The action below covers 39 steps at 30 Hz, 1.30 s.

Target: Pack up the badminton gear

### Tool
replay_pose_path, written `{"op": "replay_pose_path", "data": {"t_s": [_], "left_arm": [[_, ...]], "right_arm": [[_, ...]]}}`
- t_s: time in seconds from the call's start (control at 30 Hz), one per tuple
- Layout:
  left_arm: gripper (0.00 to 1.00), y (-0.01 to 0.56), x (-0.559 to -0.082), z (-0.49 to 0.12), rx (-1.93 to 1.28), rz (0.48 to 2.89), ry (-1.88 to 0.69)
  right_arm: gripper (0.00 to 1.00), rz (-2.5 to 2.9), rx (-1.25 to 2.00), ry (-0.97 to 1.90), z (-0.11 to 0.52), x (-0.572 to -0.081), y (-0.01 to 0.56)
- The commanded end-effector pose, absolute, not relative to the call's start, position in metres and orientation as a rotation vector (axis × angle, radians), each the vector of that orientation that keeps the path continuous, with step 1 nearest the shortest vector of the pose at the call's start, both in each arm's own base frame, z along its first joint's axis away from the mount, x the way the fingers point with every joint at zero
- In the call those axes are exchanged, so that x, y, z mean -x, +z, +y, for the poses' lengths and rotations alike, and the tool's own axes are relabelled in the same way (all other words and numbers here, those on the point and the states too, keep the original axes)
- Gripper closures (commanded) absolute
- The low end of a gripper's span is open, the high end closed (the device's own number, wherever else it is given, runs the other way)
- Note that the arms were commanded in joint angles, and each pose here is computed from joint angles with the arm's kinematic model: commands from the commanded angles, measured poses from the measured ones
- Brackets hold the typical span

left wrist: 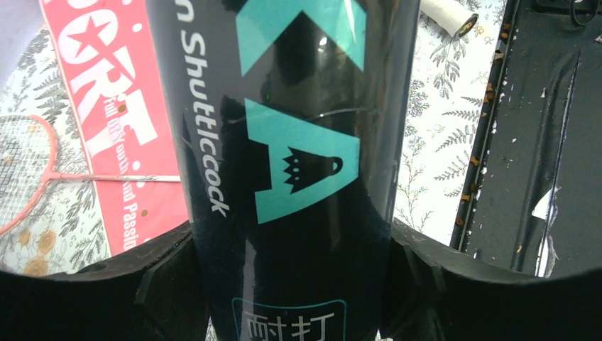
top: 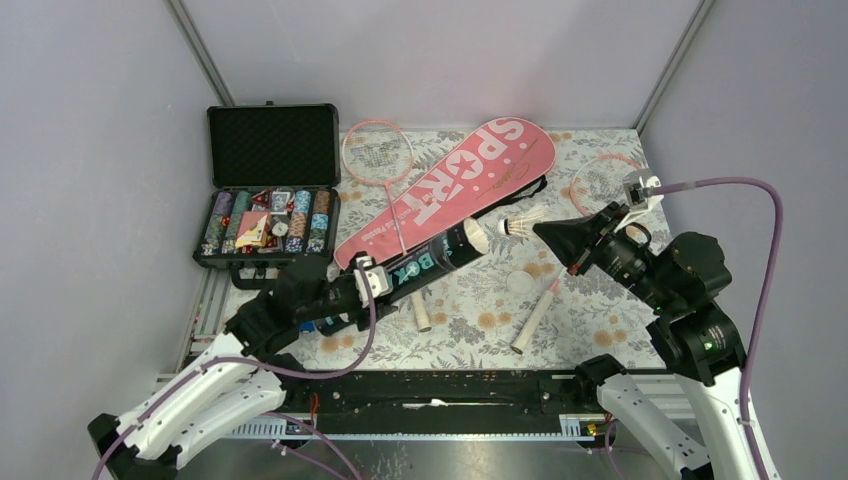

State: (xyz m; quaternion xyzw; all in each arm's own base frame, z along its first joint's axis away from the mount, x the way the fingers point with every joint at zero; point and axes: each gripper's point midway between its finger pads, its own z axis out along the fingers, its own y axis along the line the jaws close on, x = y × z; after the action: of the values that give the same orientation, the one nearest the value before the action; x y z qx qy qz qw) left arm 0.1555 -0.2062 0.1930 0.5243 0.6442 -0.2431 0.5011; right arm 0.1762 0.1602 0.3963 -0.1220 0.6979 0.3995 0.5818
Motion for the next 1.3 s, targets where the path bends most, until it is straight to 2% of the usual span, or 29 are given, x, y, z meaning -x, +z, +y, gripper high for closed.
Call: {"op": "replay_pose_path", "data": {"t_s": [0.0,0.5,0.93,1.27], "left_arm": [[0.62,0.228,-0.159,-0.229,-1.303,1.363,-0.637],[0.62,0.209,-0.156,-0.223,-1.285,1.374,-0.627],[0.62,0.205,-0.159,-0.222,-1.280,1.398,-0.615],[0.62,0.201,-0.160,-0.220,-1.299,1.394,-0.596]], "right_arm": [[1.00,1.557,0.276,0.922,0.159,-0.182,0.415],[1.00,1.666,0.304,1.220,0.200,-0.173,0.383],[1.00,1.735,0.410,1.245,0.233,-0.162,0.372],[1.00,1.753,0.403,1.171,0.212,-0.147,0.387]]}}
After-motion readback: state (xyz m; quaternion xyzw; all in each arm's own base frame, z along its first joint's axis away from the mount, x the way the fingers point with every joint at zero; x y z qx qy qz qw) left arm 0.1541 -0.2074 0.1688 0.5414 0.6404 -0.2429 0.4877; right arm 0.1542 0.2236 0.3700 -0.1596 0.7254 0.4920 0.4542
